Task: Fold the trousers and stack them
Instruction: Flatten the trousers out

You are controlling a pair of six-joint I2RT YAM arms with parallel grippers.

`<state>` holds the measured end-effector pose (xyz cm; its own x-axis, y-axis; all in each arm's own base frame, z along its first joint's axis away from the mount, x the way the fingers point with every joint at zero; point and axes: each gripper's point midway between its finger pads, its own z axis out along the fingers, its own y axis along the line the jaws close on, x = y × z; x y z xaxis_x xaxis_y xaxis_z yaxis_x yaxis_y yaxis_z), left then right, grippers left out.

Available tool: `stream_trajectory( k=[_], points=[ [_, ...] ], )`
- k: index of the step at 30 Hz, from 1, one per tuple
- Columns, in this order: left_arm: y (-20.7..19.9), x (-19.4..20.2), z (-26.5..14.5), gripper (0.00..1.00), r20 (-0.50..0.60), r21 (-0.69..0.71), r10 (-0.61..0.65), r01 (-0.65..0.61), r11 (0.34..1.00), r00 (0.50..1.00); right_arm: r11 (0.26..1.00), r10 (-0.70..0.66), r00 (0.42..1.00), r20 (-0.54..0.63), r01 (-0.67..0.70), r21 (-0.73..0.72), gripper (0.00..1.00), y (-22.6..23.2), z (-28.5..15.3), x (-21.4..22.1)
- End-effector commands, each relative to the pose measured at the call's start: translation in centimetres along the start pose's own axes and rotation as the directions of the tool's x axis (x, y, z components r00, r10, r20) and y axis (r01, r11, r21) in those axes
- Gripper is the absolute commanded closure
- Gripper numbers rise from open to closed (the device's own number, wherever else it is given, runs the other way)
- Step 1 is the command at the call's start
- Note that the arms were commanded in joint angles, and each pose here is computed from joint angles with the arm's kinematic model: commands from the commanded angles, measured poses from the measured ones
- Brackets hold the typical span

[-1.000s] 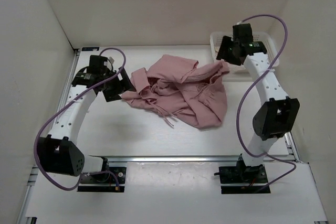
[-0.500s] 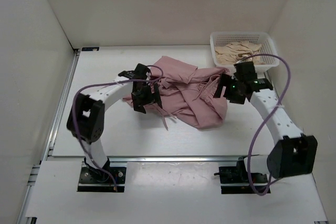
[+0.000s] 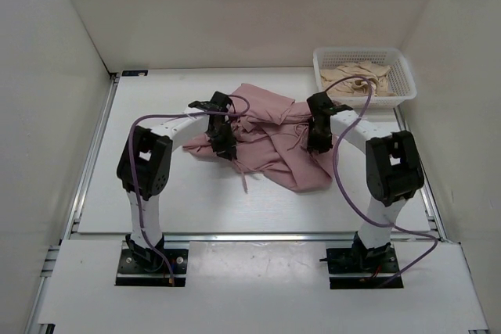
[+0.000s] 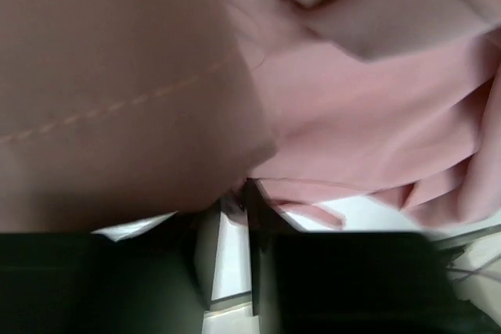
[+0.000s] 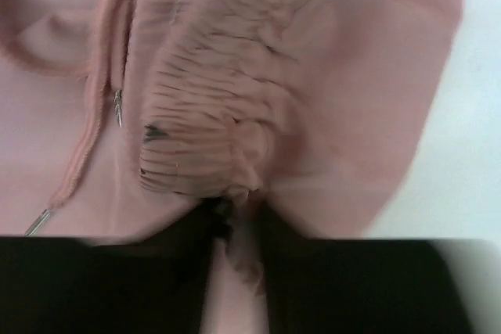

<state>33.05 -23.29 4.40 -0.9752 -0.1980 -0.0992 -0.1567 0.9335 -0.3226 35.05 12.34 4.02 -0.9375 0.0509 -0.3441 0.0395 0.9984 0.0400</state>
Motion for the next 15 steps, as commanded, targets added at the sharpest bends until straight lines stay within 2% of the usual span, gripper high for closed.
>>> stream_trajectory(
  k=[1, 2, 6, 8, 11, 13, 14, 15],
  points=[
    [-0.9, -2.1, -1.4, 0.84, 0.072, 0.029, 0.000, -0.002, 1.000, 0.997, 0.997, 0.035, 0.988, 0.150, -0.045, 0.064, 0.95, -0.5, -2.2, -3.7],
    [-0.6, -2.6, -1.8, 0.90, 0.083, 0.033, 0.001, -0.004, 0.999, 0.997, 0.997, 0.037, 0.985, 0.166, -0.047, 0.057, 1.00, -0.5, -2.8, -4.0],
    [1.0, -3.9, -3.5, 0.90, 0.117, 0.035, -0.018, 0.014, 0.999, 0.993, 0.997, 0.065, 0.962, 0.265, -0.072, 0.017, 1.00, -0.3, -7.4, -5.9],
    [1.5, -5.5, -6.4, 0.90, 0.185, 0.049, -0.019, 0.010, 0.999, 0.983, 0.998, 0.067, 0.948, 0.311, -0.069, -0.003, 1.00, -0.1, -9.5, -7.1],
    [1.3, -7.9, -12.6, 0.90, 0.304, 0.081, -0.035, 0.011, 0.997, 0.952, 0.995, 0.096, 0.899, 0.426, -0.080, -0.055, 1.00, 0.2, -15.1, -10.7],
    [1.2, -10.6, -18.7, 0.90, 0.428, 0.111, -0.038, -0.011, 0.994, 0.903, 0.992, 0.126, 0.858, 0.499, -0.092, -0.092, 1.00, 0.1, -18.8, -12.7],
    [1.5, -10.5, -20.6, 0.90, 0.438, 0.107, -0.042, -0.006, 0.994, 0.898, 0.987, 0.153, 0.814, 0.560, -0.101, -0.124, 1.00, -0.1, -22.3, -14.3],
    [1.5, -12.0, -24.4, 0.90, 0.518, 0.117, -0.043, -0.021, 0.993, 0.854, 0.985, 0.165, 0.790, 0.590, -0.099, -0.143, 1.00, -0.1, -24.2, -14.8]
  ],
)
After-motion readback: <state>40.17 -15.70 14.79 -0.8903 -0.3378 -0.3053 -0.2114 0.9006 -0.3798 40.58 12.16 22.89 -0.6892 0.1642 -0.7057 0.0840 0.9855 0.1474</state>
